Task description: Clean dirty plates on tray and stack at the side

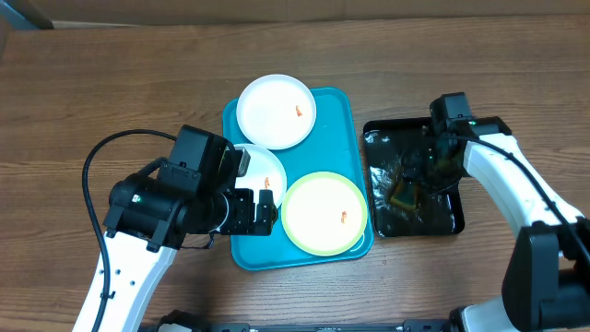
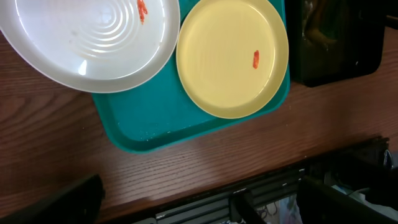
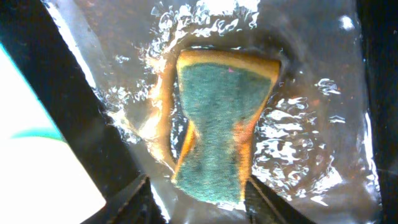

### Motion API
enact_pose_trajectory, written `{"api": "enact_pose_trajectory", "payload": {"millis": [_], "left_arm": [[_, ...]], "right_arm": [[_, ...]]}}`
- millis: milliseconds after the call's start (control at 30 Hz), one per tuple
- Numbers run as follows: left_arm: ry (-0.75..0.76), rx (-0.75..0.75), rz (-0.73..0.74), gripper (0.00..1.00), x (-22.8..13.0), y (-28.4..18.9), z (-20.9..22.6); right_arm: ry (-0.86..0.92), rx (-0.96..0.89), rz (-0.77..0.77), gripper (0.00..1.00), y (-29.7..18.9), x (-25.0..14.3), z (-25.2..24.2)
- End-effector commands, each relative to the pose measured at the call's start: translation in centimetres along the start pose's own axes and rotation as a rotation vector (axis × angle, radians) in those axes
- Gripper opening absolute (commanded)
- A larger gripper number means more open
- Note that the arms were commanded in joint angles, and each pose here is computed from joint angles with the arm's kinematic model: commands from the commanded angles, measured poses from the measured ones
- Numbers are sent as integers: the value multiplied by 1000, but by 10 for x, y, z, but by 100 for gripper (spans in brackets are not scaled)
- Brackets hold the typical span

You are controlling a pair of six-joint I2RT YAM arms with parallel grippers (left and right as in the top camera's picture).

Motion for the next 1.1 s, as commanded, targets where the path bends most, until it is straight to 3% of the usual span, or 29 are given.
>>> {"api": "enact_pose_trajectory", "payload": {"millis": [0, 200, 333, 467, 733, 933, 1067], "left_arm": [[-25, -15, 30, 100, -6, 8, -1], [-90, -1, 87, 100, -18, 31, 8], [-118, -8, 109, 100, -25, 51, 12], [-120, -30, 112, 99, -29, 72, 10], [-53, -1, 90, 98, -34, 105, 8], [-30, 87, 44, 87, -25, 124, 23], [-27, 87, 29, 72, -14, 142, 24]], "right_arm": [[33, 7, -16, 52, 2, 1, 1], [52, -9, -31, 48, 39, 1, -11], [66, -23, -12, 22, 57, -2, -17], [76, -26, -6, 4, 59, -2, -18], [27, -29, 1, 4, 30, -3, -11], [-17, 31, -38, 4, -7, -10, -2], [-61, 94, -30, 4, -22, -19, 6]]}}
Point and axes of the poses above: each gripper's point midway between its finger pads, its own y axis out along the fingers, its own z axis along the line the jaws close on, x = y × z, the point moved 2 cm from there along -y, back along the fingers, and after that the axes turned 8 degrees about y, right-handed, at the moved point
